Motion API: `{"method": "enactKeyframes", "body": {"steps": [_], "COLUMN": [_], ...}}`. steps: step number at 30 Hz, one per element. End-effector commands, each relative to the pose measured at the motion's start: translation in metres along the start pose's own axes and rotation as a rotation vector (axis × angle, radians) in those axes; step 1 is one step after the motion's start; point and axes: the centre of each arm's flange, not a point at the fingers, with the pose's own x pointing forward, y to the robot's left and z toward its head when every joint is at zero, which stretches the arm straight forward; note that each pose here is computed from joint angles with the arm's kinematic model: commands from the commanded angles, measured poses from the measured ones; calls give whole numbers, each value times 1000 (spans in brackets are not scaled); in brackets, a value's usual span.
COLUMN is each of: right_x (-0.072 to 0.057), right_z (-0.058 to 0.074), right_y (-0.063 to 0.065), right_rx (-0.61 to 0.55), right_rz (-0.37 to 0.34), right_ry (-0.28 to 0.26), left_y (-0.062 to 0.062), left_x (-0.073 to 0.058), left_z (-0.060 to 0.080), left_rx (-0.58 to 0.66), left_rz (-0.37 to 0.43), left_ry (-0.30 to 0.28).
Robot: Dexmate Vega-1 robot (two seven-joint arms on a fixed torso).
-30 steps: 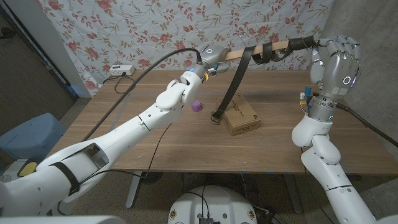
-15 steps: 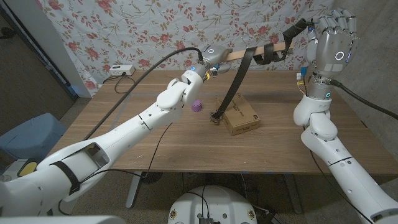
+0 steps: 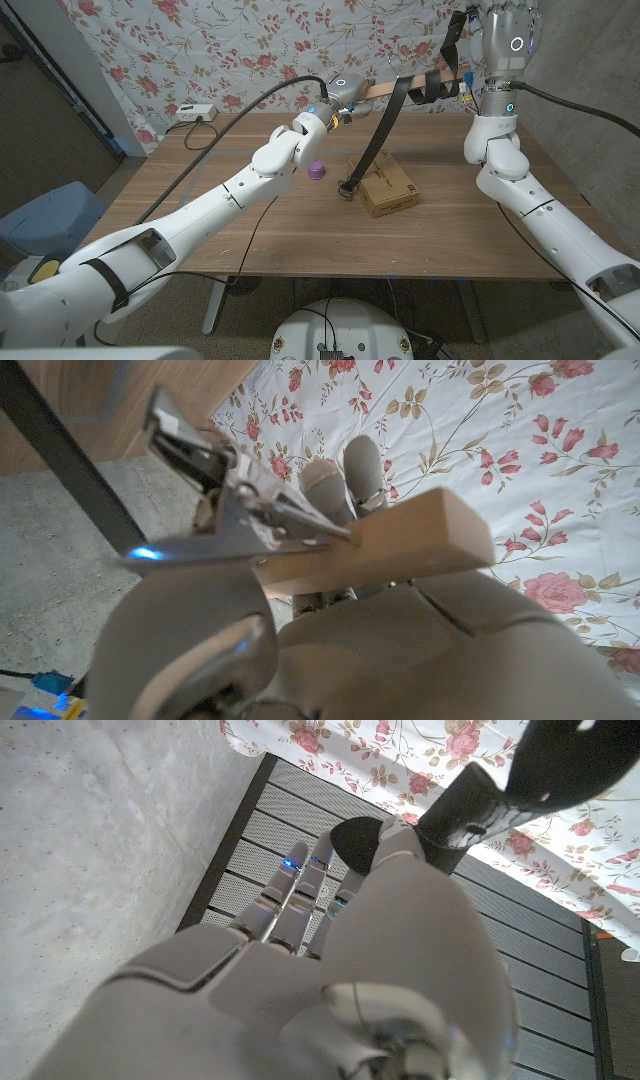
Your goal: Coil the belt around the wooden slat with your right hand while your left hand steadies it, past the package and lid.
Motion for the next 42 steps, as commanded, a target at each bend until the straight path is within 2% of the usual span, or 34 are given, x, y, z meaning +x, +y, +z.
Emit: {"method": "enactKeyframes", "body": {"steps": [1, 9, 14, 23, 29, 33, 36, 42], "right_x": [51, 62, 65, 69, 76, 82, 90, 100], "right_z": [9, 15, 25, 36, 40, 45, 53, 51], "right_y": [42, 64, 70, 81, 88, 91, 92, 90], "right_rx": [-52, -73, -93, -83, -65, -72, -91, -59], "right_rz": [171, 306, 397, 519, 617, 651, 675, 637], "right_ry": [-55, -51, -79, -122, -121, -111, -113, -62], "left_y": [2, 1, 0, 0, -1, -1, -2, -2], "left_x": [-2, 1, 3, 4, 5, 5, 6, 4], "left_z": [-1, -2, -1, -2, -2, -2, -2, -3], "left_rx": [4, -1, 2, 0, 0, -1, -4, -11], "left_rz": [-2, -3, 0, 8, 7, 6, 2, -15], "left_ry": [6, -7, -16, -11, -9, -10, -10, 1]}}
